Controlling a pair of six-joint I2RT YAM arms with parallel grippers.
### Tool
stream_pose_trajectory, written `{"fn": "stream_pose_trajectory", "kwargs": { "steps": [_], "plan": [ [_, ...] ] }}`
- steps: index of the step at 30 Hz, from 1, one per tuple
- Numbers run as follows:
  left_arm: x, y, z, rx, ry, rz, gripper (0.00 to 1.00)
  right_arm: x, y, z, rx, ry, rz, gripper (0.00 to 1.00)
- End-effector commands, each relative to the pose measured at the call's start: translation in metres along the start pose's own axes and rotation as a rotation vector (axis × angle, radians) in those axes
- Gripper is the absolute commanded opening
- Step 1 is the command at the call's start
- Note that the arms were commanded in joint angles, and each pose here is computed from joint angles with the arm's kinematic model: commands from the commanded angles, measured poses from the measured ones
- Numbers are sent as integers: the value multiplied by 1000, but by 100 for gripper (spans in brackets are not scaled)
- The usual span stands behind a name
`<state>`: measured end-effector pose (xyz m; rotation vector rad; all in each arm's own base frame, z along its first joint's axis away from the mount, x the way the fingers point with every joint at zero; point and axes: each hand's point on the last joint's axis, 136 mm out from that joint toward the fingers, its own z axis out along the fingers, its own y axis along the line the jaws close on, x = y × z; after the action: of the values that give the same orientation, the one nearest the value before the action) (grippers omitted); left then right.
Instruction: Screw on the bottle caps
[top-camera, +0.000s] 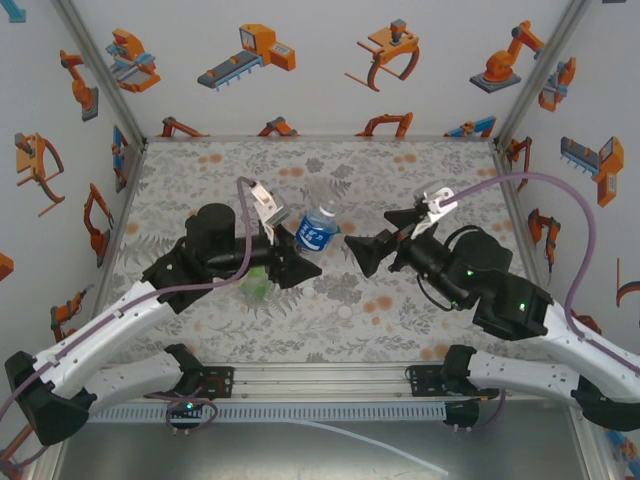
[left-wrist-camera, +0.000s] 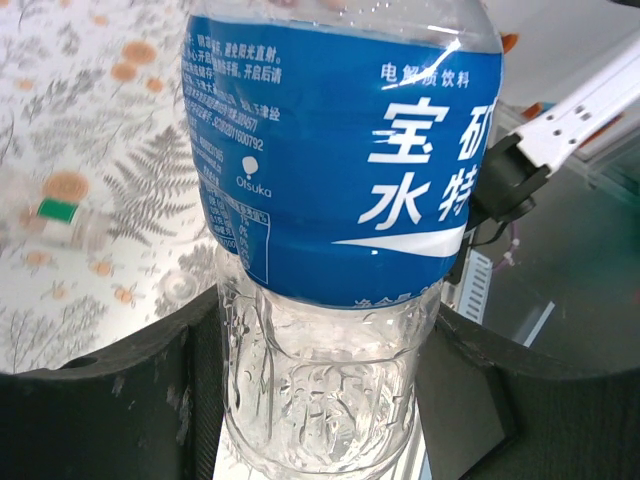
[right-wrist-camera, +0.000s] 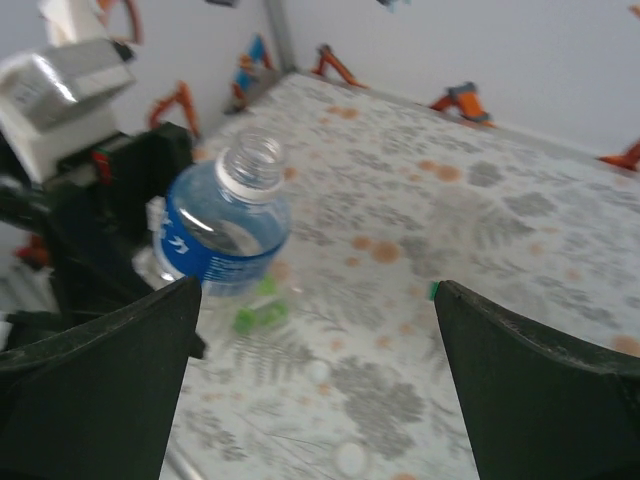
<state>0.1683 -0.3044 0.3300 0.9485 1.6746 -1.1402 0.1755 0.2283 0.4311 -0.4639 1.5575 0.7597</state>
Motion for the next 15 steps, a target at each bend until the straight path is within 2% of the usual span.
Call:
{"fn": "stream_pose_trajectory", "kwargs": {
  "steps": [1,10,15],
  "plan": [
    [-30,-27,-9,132,-129,86,38,-26,39,-5,-236,-98,187,88],
    [-57,-72,-19,383,-212,106,37,-54,78,3,-430,-196,185,90],
    [-65,-84,-22,452,-224,104,37,-54,88,15,-457,-181,164,81]
  ]
}}
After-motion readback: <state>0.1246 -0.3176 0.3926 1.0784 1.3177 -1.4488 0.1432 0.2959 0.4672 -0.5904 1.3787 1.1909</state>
